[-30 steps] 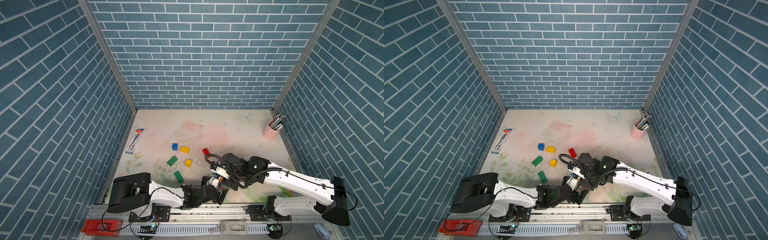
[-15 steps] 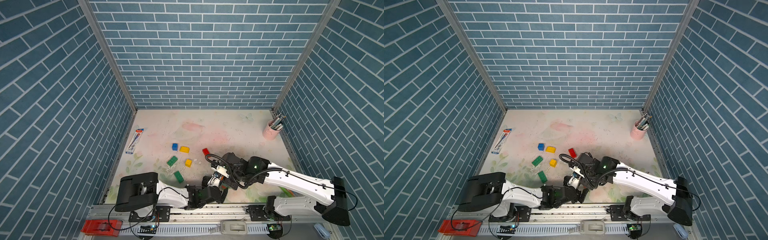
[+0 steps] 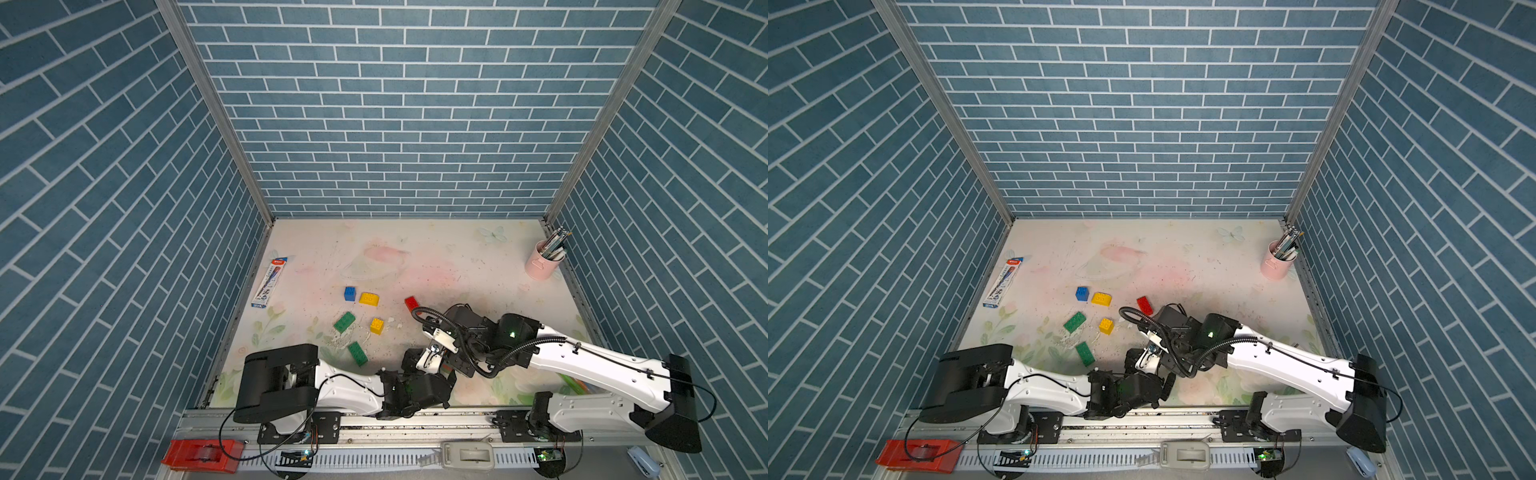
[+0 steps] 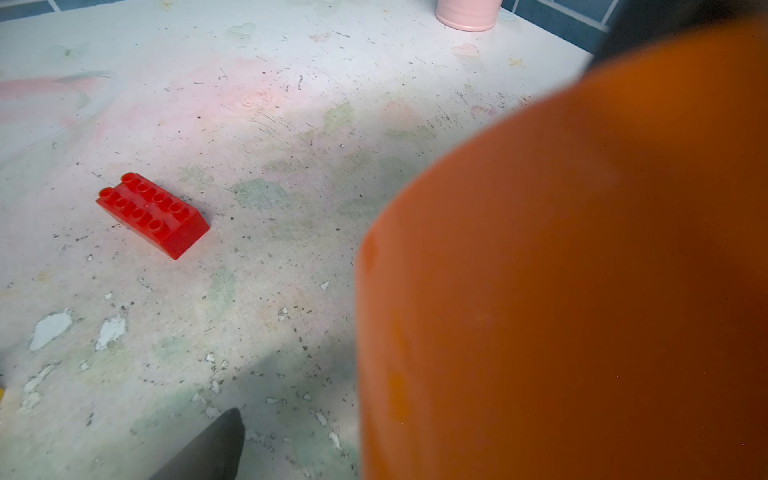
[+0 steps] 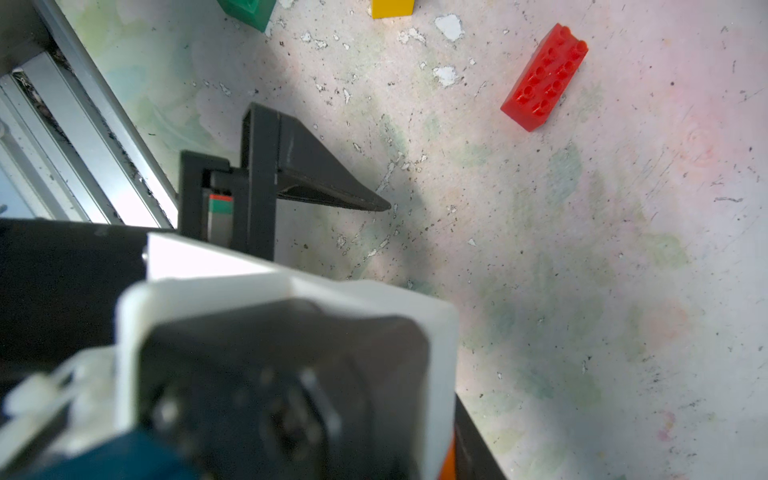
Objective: Assemble an ice cream with lego
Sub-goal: Assemble the lego brick with the lego brick.
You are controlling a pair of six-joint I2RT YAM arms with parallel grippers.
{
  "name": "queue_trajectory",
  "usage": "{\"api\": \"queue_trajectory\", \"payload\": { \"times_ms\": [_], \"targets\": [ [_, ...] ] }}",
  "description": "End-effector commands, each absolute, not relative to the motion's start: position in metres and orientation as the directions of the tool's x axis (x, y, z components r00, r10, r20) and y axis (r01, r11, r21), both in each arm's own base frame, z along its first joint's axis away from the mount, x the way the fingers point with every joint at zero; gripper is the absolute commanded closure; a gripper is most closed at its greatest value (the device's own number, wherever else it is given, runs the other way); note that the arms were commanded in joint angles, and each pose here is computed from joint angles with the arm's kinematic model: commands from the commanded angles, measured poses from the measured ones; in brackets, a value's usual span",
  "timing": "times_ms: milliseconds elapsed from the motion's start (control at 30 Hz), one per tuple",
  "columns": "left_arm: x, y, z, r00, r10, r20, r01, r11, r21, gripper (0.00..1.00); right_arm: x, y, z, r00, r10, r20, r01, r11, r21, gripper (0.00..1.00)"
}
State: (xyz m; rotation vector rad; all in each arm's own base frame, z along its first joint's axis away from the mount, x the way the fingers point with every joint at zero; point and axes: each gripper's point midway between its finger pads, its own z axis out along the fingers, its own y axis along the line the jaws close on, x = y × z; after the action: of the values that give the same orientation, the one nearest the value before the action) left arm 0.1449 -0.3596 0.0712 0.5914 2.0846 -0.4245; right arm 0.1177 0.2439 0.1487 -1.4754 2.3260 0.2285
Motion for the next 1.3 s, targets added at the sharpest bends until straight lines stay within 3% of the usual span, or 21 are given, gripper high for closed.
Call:
{"api": "queue_trajectory", "payload": {
  "times_ms": [0, 1033, 1267],
  "targets": [
    [0.164, -0.341, 0.081, -0.447, 0.23, -0.865, 0.462, 0.887, -0.003, 0.01, 0.098, 0.227, 0.135, -0.433, -0.852, -0.293, -0.891, 0.454, -0.002, 1.0],
    [0.161, -0.35, 0.1, -0.424, 0.236, -0.874, 0.514, 0.857, -0.018, 0.0, 0.114, 0.225, 0.121, -0.427, -0.877, -0.219, -0.901, 0.434, 0.021, 1.0],
    [0.161, -0.35, 0.104, -0.417, 0.247, -0.875, 0.523, 0.852, -0.009, 0.01, 0.122, 0.241, 0.116, -0.411, -0.873, -0.263, -0.91, 0.412, 0.055, 1.0]
  ]
}}
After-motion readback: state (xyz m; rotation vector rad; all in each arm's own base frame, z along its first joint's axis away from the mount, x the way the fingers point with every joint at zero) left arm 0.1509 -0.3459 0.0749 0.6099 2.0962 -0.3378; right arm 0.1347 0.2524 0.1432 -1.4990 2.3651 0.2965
